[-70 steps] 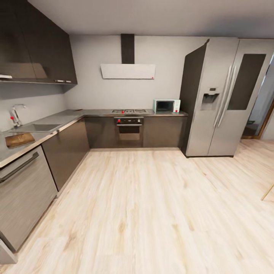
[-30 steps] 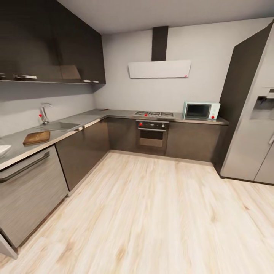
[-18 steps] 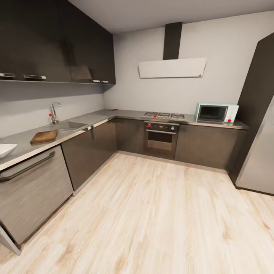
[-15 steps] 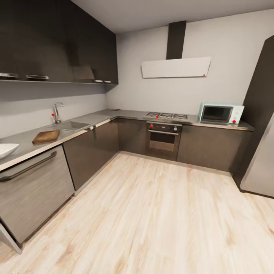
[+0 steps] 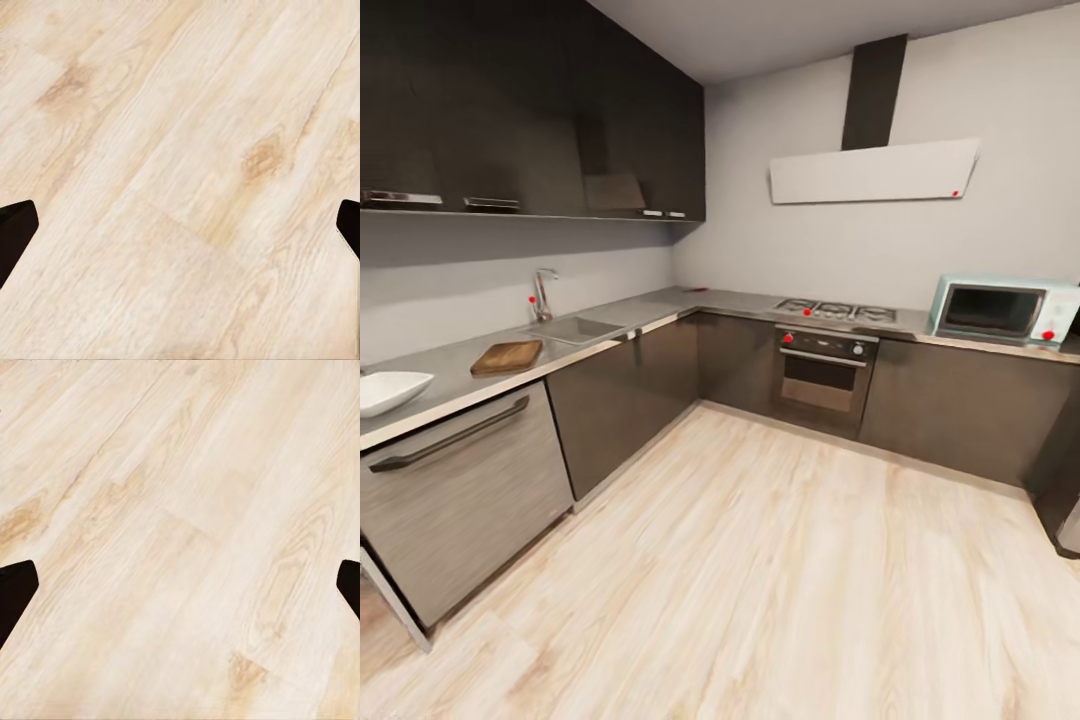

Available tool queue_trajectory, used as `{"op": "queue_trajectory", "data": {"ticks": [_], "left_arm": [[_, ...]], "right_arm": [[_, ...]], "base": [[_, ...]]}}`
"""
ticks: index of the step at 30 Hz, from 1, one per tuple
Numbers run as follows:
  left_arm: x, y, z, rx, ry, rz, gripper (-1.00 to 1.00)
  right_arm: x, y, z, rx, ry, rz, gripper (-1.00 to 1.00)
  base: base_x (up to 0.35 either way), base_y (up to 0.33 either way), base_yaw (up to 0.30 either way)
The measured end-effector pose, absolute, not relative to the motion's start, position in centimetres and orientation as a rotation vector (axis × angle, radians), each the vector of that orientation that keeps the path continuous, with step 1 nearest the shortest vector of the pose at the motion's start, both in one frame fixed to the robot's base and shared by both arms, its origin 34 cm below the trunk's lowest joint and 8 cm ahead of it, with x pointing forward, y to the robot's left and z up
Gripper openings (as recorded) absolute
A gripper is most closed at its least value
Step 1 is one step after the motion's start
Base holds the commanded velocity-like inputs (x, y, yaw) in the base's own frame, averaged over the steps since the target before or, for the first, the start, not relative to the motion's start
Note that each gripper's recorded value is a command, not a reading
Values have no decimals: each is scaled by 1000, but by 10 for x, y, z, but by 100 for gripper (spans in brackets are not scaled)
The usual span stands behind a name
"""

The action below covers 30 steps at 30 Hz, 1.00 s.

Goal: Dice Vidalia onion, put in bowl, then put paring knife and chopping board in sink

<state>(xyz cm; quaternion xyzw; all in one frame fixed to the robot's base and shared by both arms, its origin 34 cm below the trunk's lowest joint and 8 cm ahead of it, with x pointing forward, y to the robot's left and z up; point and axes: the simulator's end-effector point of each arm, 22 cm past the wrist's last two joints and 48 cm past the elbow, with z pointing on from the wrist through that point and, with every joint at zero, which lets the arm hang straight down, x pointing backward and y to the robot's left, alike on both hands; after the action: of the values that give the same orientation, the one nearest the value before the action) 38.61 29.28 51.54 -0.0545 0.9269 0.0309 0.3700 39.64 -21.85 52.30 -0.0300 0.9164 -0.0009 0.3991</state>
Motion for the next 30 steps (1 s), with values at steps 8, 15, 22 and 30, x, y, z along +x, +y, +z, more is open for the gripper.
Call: {"op": "queue_trajectory", "data": {"ticks": [8, 15, 22, 30], "left_arm": [[386, 293, 515, -138, 2378, 79, 100], [386, 293, 515, -137, 2378, 79, 100], [386, 292, 515, -135, 2378, 78, 100], [386, 292, 515, -134, 2378, 78, 100]], "right_arm": [[396, -219, 523, -76, 2319, -2, 100], [396, -219, 523, -75, 2319, -3, 100], [396, -219, 523, -75, 2319, -3, 100], [396, -219, 523, -75, 2319, -3, 100]], "base": [[247, -243, 253], [233, -242, 253], [231, -242, 253], [231, -242, 253]]}}
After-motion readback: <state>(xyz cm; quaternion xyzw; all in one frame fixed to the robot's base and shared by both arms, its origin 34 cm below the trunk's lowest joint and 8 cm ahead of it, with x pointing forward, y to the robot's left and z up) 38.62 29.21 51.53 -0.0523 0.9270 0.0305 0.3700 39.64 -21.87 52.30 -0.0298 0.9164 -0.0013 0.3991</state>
